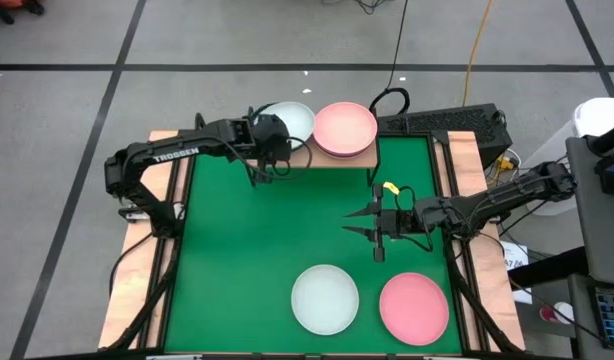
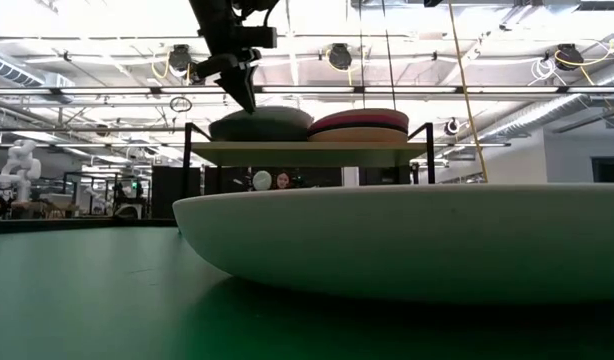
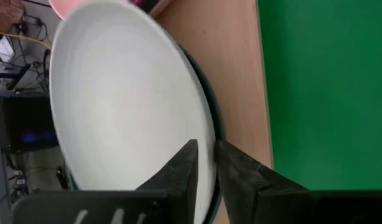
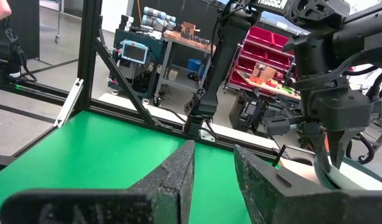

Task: Place and stack plates onto a shelf
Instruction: Stack the left white plate on top of the dark green plate, then stack the light pink plate on top of the white plate

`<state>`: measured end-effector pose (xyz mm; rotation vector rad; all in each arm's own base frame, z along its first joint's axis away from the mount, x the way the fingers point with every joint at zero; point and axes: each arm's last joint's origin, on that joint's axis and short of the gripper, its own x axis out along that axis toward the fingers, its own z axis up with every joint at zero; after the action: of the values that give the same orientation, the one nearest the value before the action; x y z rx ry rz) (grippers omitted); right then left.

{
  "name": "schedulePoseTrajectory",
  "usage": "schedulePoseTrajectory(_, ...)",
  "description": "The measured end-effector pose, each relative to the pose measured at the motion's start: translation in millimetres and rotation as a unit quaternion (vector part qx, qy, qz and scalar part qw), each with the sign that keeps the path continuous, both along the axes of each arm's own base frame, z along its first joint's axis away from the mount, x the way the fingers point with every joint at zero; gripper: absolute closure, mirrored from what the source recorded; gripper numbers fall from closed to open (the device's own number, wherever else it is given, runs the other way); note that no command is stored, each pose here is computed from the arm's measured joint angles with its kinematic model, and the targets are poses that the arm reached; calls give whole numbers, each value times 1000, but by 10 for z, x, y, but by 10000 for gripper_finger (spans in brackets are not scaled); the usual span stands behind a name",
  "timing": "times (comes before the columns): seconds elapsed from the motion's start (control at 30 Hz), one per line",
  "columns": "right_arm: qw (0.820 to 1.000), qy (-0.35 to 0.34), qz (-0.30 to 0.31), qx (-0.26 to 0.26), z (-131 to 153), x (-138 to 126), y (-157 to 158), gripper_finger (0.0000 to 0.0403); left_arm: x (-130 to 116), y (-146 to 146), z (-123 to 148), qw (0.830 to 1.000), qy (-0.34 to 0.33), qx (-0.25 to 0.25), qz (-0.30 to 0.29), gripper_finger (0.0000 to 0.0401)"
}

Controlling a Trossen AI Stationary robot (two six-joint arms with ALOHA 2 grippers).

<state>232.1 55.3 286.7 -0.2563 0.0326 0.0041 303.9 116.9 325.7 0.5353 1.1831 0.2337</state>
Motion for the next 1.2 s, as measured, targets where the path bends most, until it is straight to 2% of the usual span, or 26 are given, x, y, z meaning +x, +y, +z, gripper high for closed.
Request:
schedulePoseTrajectory(0.1, 1000, 0, 0, 0, 1, -1, 0, 307, 0, 0, 0, 1000, -3, -2, 5, 322)
schedulePoseTrajectory(0.3, 1000, 1, 0, 0, -1, -1, 0, 307, -1, 1, 0, 1000, -4, -3, 10, 318)
schedulePoseTrajectory(0.5, 1000, 1, 0, 0, -2, -1, 0, 307, -103, -59, 152, 999, -17, 39, 32, 318)
schedulePoseTrajectory(0.67, 1000, 2, 0, 0, -3, 0, 0, 307, -285, -188, 446, 993, -102, 38, 55, 318)
schedulePoseTrajectory(0.93, 1000, 9, 0, 11, -18, -1, -1, 307, -689, -420, 829, 968, -232, -52, 75, 318)
schedulePoseTrajectory(1.07, 1000, 22, -1, 12, -44, -2, -1, 307, -854, -563, 911, 958, -268, -67, 71, 318)
schedulePoseTrajectory(1.2, 1000, 30, -1, 6, -59, -3, -2, 307, -1029, -668, 857, 945, -313, -71, 59, 318)
